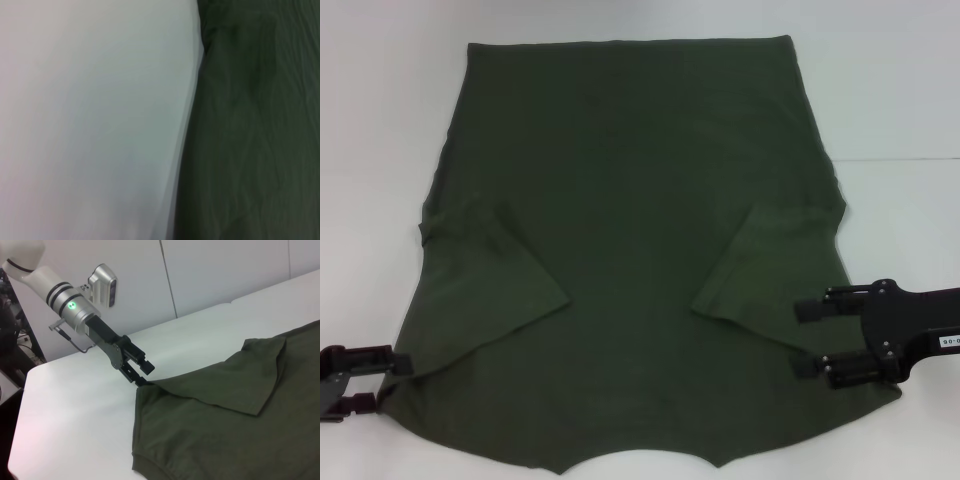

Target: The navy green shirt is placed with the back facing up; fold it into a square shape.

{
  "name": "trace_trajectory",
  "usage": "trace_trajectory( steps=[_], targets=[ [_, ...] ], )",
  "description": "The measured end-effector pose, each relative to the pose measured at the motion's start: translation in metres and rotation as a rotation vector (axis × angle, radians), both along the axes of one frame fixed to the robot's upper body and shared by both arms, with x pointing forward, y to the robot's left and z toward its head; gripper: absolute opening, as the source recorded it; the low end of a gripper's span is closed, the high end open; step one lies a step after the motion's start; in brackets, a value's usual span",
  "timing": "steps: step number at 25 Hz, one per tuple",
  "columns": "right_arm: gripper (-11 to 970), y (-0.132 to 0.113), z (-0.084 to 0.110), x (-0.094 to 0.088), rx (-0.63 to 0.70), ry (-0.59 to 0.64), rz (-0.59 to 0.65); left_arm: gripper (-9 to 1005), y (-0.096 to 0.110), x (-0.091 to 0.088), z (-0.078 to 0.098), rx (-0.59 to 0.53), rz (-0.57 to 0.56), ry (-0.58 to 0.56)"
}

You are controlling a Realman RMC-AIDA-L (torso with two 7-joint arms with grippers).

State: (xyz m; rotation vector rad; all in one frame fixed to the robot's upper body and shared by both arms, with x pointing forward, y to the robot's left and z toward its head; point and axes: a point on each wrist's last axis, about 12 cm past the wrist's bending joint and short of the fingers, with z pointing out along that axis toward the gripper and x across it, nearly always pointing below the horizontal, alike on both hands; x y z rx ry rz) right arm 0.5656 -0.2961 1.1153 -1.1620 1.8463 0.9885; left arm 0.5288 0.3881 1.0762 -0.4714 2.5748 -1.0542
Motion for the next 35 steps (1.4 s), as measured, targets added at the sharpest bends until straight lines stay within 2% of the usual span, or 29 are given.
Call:
trace_trajectory(
  steps=[12, 19, 35],
  targets=[
    [826, 0.000, 0.000, 0.000, -0.001, -0.002, 0.001, 859, -0.015, 0.004, -0.004, -0.056, -0.025, 0.020],
    [826, 0.000, 0.000, 0.000, -0.001, -0.002, 0.001, 858, -0.016, 0.011, 0.002, -0.077, -0.007, -0.013],
    [826, 0.002, 0.001, 0.001, 0.002, 0.001, 0.002, 859, -0.011, 0.016, -0.001, -0.040, 0.037, -0.018]
  ],
)
